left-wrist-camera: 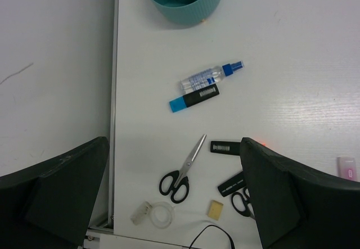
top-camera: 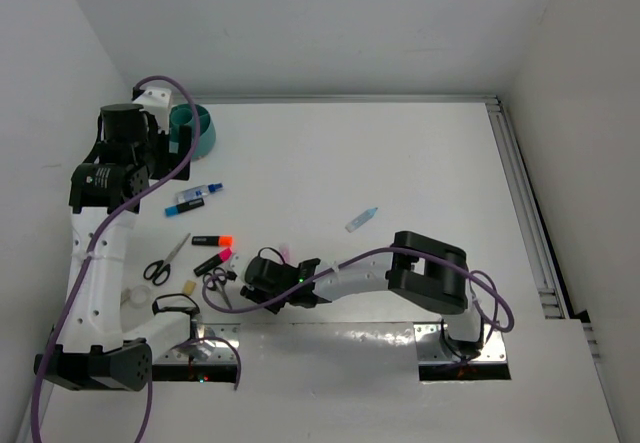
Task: Sort the stationery into containers
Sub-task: Move the pen cap to the corner of the board, then pick up the pen cap at the corner of the board.
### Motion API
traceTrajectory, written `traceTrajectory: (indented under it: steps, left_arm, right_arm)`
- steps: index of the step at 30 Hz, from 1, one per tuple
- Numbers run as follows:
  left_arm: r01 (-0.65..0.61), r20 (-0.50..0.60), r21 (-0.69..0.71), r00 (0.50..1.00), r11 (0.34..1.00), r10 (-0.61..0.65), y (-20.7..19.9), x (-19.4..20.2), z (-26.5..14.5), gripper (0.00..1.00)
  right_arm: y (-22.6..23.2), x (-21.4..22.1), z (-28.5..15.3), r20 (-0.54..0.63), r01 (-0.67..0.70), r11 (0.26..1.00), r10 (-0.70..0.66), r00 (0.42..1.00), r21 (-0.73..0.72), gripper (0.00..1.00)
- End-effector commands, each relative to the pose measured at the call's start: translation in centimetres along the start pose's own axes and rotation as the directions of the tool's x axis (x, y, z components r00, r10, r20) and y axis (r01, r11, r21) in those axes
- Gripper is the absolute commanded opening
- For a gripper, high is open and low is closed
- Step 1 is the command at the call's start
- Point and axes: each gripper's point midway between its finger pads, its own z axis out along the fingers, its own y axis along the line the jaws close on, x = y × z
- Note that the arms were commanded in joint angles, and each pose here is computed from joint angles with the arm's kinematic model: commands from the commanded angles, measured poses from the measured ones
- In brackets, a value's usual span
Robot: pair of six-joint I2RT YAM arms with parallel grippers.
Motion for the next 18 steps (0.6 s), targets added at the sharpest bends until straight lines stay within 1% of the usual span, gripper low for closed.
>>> traceTrajectory:
  steps: [1, 3, 5, 6, 7, 9, 10, 11, 12, 13, 14, 15, 16, 17, 18]
  left_arm:
    - [0.016, 0.068, -0.005, 0.998, 1.000, -0.016, 0.3, -1.3, -0.8, 1.00]
    - [0.018, 0.067, 0.010, 0.998, 1.000, -0.018, 0.0, -1.2, -0.7, 1.00]
    - [0.010, 0.066, 0.029, 0.998, 1.000, -0.012, -0.4, -1.1, -0.7, 1.00]
    - [0.004, 0.071, 0.039, 0.997, 0.999, -0.007, -0.5, -1.1, -0.7, 1.00]
    - [-0.026, 0.073, 0.050, 0.997, 0.998, 0.022, -0.6, -1.1, -0.7, 1.00]
    - [-0.099, 0.083, 0.134, 0.993, 0.986, 0.088, -2.0, -0.7, -0.5, 1.00]
    - [-0.218, 0.098, 0.188, 0.974, 0.958, 0.202, -2.7, -0.4, -0.3, 1.00]
    - [-0.298, 0.144, 0.295, 0.953, 0.908, 0.267, -4.8, -0.1, -0.3, 1.00]
    - [-0.396, 0.143, 0.332, 0.918, 0.856, 0.369, -5.4, 1.2, 0.6, 1.00]
    - [-0.459, 0.166, 0.374, 0.888, 0.805, 0.429, -6.8, 1.7, 1.1, 1.00]
    - [-0.530, 0.197, 0.411, 0.846, 0.742, 0.495, -8.2, 2.2, 1.5, 0.98]
    - [-0.582, 0.203, 0.443, 0.806, 0.681, 0.556, -9.2, 3.6, 2.3, 0.92]
    - [-0.694, 0.259, 0.446, 0.705, 0.566, 0.660, -9.8, 4.1, 3.1, 0.90]
    - [-0.760, 0.321, 0.459, 0.625, 0.461, 0.712, -11.2, 4.7, 3.1, 0.89]
    - [-0.807, 0.370, 0.457, 0.556, 0.375, 0.744, -12.0, 5.2, 3.2, 0.89]
  right_arm:
    - [-0.8, 1.9, -0.2, -0.071, 0.017, 0.999, -0.013, 0.997, 0.048, 0.35]
    - [-0.8, 2.2, -0.1, -0.081, 0.009, 0.999, -0.005, 0.997, 0.050, 0.35]
    - [-0.6, 2.5, 0.1, -0.091, -0.001, 0.999, 0.005, 0.996, 0.041, 0.16]
    - [-0.6, 2.5, 0.0, -0.089, -0.007, 0.999, 0.011, 0.996, 0.040, 0.01]
    - [-0.5, 3.0, -0.1, -0.095, -0.019, 0.999, 0.023, 0.995, 0.037, 0.00]
    - [-0.2, 1.3, -1.3, -0.030, -0.068, 0.997, 0.069, 0.997, 0.018, 0.00]
    - [-0.5, 1.6, -1.8, -0.029, -0.094, 0.996, 0.094, 0.995, 0.013, 0.00]
    - [-0.6, 1.0, -2.5, -0.007, -0.137, 0.991, 0.137, 0.991, 0.008, 0.00]
    - [-1.0, -0.1, -4.1, 0.029, -0.167, 0.986, 0.167, 0.986, -0.011, 0.00]
    - [-1.1, -0.3, -5.0, 0.038, -0.200, 0.980, 0.200, 0.979, -0.018, 0.00]
    - [-1.4, -0.2, -5.9, 0.043, -0.223, 0.975, 0.224, 0.974, -0.021, 0.00]
    - [-1.8, 0.1, -6.8, 0.040, -0.242, 0.970, 0.243, 0.969, -0.020, 0.00]
    - [-2.5, 0.2, -8.5, 0.060, -0.276, 0.961, 0.277, 0.959, -0.022, 0.00]
    - [-2.7, 0.8, -9.4, 0.053, -0.293, 0.956, 0.293, 0.955, -0.021, 0.00]
    - [-3.4, 1.4, -10.2, 0.052, -0.309, 0.951, 0.309, 0.950, -0.011, 0.00]
